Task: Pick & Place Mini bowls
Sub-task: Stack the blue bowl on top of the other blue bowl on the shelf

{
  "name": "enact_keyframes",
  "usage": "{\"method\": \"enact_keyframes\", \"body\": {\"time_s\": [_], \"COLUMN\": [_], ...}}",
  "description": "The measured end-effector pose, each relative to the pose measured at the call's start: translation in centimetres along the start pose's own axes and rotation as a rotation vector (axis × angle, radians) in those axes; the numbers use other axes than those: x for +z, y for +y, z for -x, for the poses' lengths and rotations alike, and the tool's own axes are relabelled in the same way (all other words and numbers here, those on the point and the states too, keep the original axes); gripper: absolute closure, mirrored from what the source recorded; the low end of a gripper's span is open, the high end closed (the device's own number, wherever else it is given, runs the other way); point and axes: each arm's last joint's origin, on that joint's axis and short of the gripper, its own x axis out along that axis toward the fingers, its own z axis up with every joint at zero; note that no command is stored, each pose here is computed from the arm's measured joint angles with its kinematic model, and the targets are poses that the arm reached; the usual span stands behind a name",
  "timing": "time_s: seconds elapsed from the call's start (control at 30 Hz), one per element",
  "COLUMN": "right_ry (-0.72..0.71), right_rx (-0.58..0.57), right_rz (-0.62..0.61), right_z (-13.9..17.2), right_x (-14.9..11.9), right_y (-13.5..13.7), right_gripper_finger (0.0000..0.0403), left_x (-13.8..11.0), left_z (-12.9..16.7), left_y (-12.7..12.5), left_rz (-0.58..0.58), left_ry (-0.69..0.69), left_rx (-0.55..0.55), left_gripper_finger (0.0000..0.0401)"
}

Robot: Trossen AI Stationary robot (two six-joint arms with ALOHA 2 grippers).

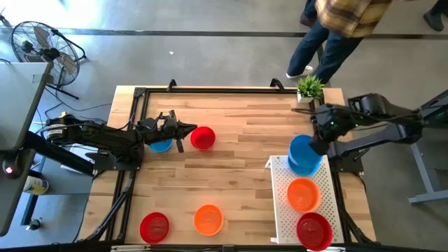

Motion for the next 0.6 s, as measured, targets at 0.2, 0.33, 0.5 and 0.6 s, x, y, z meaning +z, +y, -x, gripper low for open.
{"method": "enact_keyframes", "body": {"time_s": [0.2,0.33,0.5,0.6], "right_ry": [0.04,0.058,0.087,0.099], "right_rx": [-0.023,-0.042,-0.071,-0.088], "right_rz": [0.015,0.032,0.048,0.053], "right_z": [-1.2,-1.9,-2.8,-3.3], "right_x": [-0.7,-0.9,-1.1,-1.2], "right_y": [-0.4,-0.4,-0.5,-0.6], "right_gripper_finger": [0.0401,0.0401,0.0401,0.0401], "left_x": [0.0,0.0,0.0,0.0], "left_z": [0.0,0.0,0.0,0.0], "left_y": [0.0,0.0,0.0,0.0], "left_rz": [0.0,0.0,0.0,0.0], "left_ry": [0.0,0.0,0.0,0.0], "left_rx": [0.0,0.0,0.0,0.0], "left_gripper_finger": [0.0401,0.0401,0.0401,0.0401]}}
